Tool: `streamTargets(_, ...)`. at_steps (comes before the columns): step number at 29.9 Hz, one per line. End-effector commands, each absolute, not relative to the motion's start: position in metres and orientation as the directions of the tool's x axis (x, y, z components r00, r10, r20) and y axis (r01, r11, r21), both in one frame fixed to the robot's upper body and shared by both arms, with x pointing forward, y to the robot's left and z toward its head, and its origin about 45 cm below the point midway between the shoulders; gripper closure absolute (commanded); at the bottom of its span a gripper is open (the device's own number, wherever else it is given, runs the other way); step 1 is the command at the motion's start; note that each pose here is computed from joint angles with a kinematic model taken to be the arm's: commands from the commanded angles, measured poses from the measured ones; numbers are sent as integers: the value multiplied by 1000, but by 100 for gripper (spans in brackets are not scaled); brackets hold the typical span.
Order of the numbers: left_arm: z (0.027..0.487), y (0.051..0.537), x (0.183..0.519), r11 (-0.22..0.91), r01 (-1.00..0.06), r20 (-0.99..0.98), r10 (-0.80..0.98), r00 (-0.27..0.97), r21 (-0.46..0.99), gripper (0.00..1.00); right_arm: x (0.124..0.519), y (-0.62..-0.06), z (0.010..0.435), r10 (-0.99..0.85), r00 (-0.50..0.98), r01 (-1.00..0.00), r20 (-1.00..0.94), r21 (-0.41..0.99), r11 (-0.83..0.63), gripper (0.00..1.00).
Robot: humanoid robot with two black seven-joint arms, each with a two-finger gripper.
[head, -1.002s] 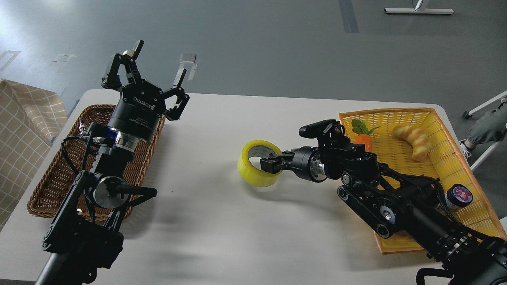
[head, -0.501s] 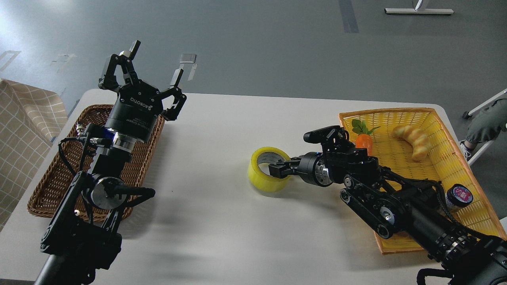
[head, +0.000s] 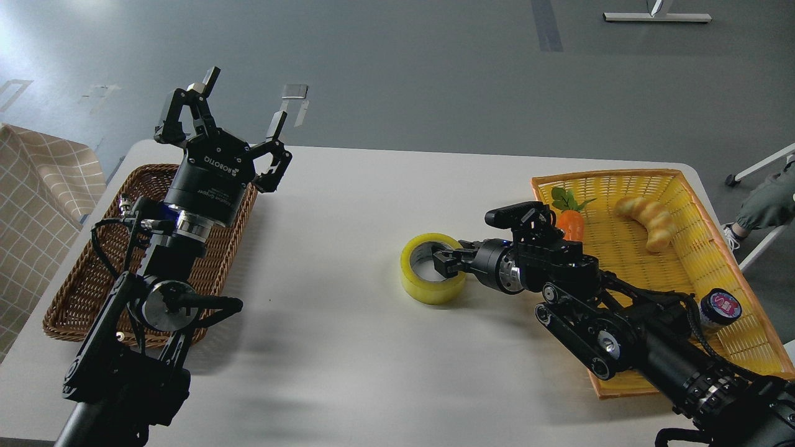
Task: Place and transfer tape with both arms
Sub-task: 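Lower the tape onto the table and open the right gripper, then withdraw the right arm up and away from the tape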
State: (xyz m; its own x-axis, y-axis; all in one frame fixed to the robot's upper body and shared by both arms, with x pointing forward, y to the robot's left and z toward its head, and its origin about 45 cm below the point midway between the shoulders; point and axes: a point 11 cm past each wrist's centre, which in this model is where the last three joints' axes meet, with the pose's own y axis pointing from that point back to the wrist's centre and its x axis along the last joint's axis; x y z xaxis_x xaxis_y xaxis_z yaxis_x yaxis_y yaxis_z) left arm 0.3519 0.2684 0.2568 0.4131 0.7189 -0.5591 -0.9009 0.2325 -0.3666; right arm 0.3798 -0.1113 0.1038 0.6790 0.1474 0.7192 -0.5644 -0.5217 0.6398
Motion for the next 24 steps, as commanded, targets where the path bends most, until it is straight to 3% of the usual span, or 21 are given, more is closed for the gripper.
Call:
streamTargets(1,256,269,351,232,-902,-560,719,411,-364,1,386,-110,111,119,651,-598,750,603,-528,35)
streamTargets(8,256,268,351,232,-902,-561,718,411,-364,1,406,-111,138,65,599,-659,798,538,-526,19)
streamTargets(10,255,268,351,233,-902,-561,718,412,-364,1,411,-111,147,40,588,-674,808,517,-527,10)
streamTargets(16,256,269,351,234,-902,-559,720,412,-363,1,413,-99,168,-29,577,-677,816,458,-576,5)
streamTargets(24,256,271,351,236,-902,-552,725,411,-361,1,434,-109,238,-262,479,-762,838,249,-597,0)
